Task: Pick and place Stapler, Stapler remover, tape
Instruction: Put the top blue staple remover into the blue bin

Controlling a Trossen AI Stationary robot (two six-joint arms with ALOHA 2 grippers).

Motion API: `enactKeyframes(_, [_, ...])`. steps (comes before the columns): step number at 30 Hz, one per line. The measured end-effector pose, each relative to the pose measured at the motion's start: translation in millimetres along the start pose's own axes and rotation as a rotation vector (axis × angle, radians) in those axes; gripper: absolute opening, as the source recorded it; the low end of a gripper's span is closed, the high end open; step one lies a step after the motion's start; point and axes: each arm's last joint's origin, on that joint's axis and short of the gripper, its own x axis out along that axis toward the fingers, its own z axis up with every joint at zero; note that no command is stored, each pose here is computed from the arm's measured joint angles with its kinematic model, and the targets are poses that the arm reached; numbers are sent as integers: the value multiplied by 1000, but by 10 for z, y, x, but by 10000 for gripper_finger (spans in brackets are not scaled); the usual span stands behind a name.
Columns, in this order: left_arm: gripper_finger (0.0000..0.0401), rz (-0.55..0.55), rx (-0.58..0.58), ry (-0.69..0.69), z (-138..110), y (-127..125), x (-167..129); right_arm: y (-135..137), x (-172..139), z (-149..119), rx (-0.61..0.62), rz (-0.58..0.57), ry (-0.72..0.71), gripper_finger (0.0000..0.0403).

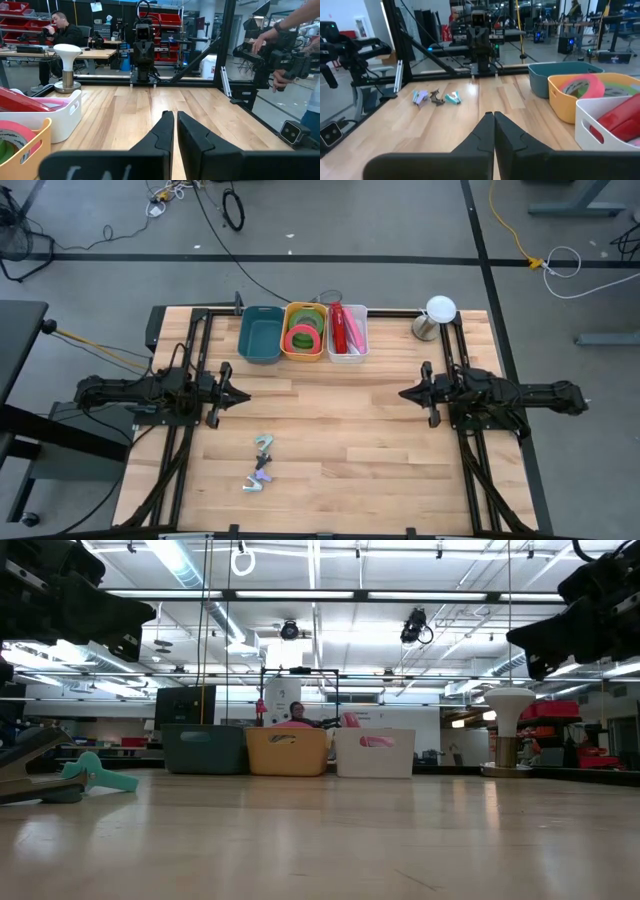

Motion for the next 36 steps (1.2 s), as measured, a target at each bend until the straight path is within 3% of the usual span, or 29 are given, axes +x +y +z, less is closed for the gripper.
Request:
enactKeyframes(23, [25,0,0,0,0,0,0,0,1,-1,1,0,2,7])
enactKeyframes(28, [25,0,0,0,0,0,0,0,1,-1,105,0,2,7])
enactKeyframes(36, [25,0,0,0,0,0,0,0,1,-1,100,0,2,7])
